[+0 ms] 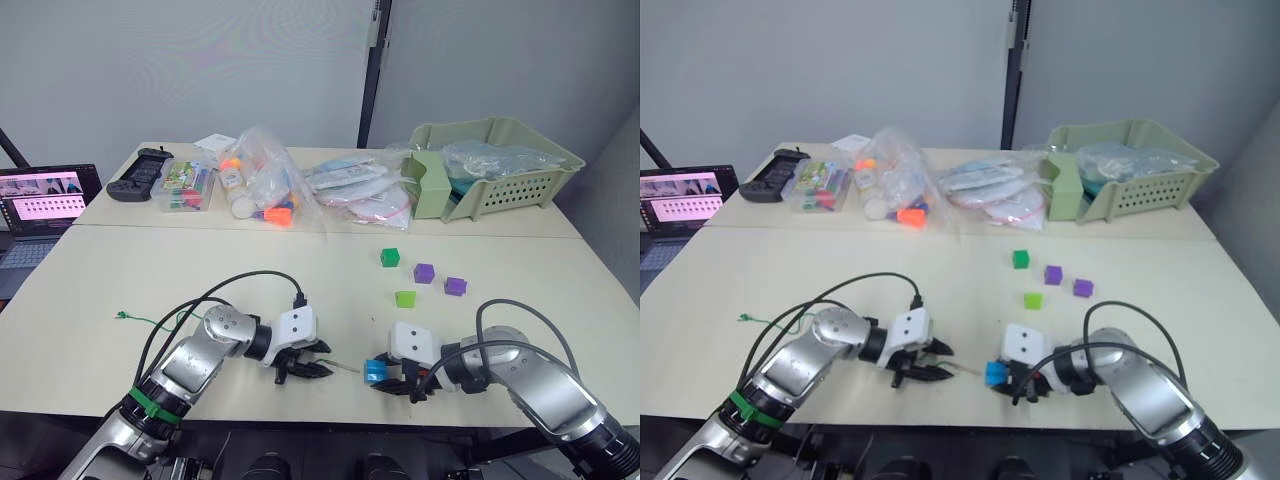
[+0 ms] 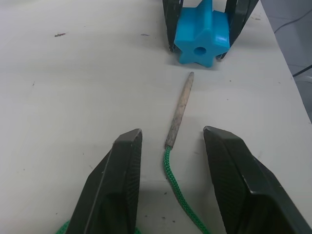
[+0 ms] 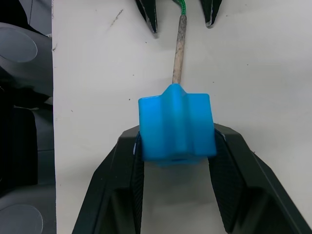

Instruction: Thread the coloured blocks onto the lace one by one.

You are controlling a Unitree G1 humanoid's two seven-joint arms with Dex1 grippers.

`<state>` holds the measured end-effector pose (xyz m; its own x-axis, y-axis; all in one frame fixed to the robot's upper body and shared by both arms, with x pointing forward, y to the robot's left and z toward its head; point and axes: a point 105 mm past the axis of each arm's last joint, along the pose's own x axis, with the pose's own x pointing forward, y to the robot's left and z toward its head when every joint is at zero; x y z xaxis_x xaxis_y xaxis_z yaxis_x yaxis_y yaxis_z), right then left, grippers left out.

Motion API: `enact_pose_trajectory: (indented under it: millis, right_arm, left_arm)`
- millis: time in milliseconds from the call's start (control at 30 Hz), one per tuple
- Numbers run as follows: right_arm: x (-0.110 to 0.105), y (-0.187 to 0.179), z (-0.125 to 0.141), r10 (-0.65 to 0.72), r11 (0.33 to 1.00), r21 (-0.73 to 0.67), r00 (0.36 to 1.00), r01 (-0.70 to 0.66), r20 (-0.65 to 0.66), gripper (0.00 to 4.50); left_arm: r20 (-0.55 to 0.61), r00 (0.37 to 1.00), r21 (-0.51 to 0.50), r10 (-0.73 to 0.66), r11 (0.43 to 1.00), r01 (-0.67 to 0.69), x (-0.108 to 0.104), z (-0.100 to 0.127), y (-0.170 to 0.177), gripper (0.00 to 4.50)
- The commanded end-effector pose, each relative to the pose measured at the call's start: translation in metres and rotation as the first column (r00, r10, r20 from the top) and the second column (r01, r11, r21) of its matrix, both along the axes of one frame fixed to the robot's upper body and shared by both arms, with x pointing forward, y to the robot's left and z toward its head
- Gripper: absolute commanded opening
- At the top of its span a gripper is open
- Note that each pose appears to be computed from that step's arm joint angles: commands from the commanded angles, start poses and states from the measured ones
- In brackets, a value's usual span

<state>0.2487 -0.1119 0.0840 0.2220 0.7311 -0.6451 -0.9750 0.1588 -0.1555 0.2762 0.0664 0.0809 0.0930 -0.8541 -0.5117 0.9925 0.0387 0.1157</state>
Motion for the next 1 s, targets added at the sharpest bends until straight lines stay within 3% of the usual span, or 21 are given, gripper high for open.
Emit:
enact_pose_trajectory:
  millis: [33,100,300,333,567,1000]
  right_arm:
    - [0.004,-0.008,0.003,-0.028,0.999,-0.017,0.999,0.029,0.019,1.35]
    - [0.004,-0.008,0.003,-0.029,0.999,-0.017,0.999,0.029,0.021,1.35]
    - [0.004,-0.009,0.004,-0.033,0.999,-0.018,0.999,0.033,0.023,1.35]
    - [0.005,-0.009,0.004,-0.034,0.999,-0.018,0.999,0.034,0.023,1.35]
    - [0.006,-0.01,0.003,-0.048,0.999,-0.008,0.998,0.048,0.027,1.35]
    - [0.007,-0.011,0.0,-0.05,0.999,-0.013,0.998,0.05,0.023,1.35]
  left_arm:
    - [-0.01,1.0,-0.01,-0.009,1.0,0.009,-0.004,-0.001,-0.003,1.94]
    - [-0.013,1.0,-0.009,-0.009,1.0,0.009,-0.003,-0.004,-0.004,1.94]
    - [-0.033,0.999,-0.031,-0.026,0.999,0.025,-0.004,-0.009,-0.01,0.12]
    - [-0.034,0.999,-0.036,-0.027,0.999,0.026,-0.004,-0.009,-0.01,0.0]
    - [-0.014,0.999,-0.075,-0.035,0.997,0.034,-0.001,0.007,-0.014,0.0]
    - [0.015,0.997,-0.016,-0.072,0.997,0.072,-0.008,0.026,-0.007,0.0]
